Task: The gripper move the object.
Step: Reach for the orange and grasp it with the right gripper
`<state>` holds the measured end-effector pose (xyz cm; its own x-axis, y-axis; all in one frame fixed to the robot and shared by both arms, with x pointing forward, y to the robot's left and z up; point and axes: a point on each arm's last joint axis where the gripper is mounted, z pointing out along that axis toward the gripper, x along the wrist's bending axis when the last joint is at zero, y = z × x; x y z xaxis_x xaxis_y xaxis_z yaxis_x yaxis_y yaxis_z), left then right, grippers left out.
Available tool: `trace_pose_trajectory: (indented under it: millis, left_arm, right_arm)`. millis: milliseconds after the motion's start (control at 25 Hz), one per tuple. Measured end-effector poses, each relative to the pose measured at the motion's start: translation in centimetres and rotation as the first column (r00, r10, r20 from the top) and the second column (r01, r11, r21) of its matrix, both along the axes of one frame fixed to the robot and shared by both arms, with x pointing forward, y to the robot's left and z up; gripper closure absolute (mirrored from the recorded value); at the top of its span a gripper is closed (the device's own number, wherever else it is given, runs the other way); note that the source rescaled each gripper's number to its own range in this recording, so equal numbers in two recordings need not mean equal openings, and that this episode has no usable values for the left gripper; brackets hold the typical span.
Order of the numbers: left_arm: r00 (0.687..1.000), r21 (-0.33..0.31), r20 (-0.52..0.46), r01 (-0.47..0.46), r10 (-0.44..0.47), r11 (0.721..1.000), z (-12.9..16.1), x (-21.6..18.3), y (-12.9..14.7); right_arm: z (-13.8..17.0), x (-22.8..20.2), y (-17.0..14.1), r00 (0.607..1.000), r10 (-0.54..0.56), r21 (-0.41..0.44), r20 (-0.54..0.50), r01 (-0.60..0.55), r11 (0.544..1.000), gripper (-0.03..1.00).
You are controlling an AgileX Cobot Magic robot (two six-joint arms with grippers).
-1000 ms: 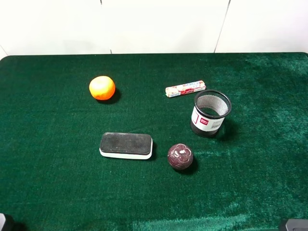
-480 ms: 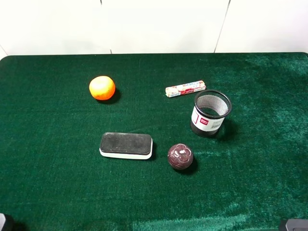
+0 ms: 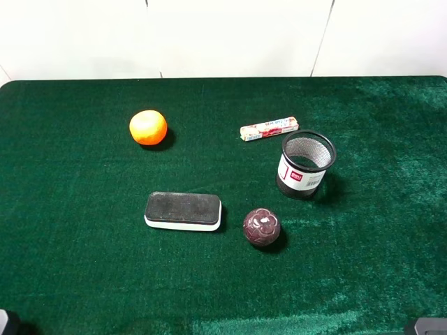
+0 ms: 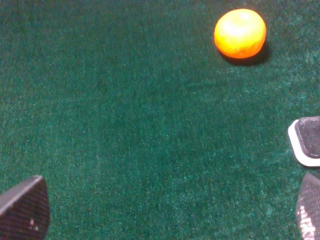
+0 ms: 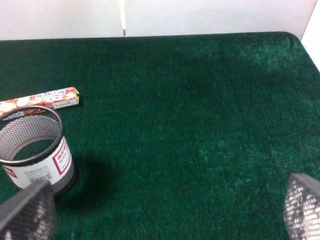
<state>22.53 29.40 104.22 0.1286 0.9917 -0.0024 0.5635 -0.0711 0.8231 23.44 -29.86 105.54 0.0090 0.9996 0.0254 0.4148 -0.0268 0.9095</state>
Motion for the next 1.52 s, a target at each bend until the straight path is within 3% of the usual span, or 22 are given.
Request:
trace_pose_trajectory:
  millis: [1520]
  left_arm:
    - [1.0,0.0,0.0,0.0,0.0,1.0,0.0,0.0,0.0]
  right_arm:
    - [0.0,0.0,0.07,1.0,0.005,0.007,0.0,-0.005,1.0,-0.03]
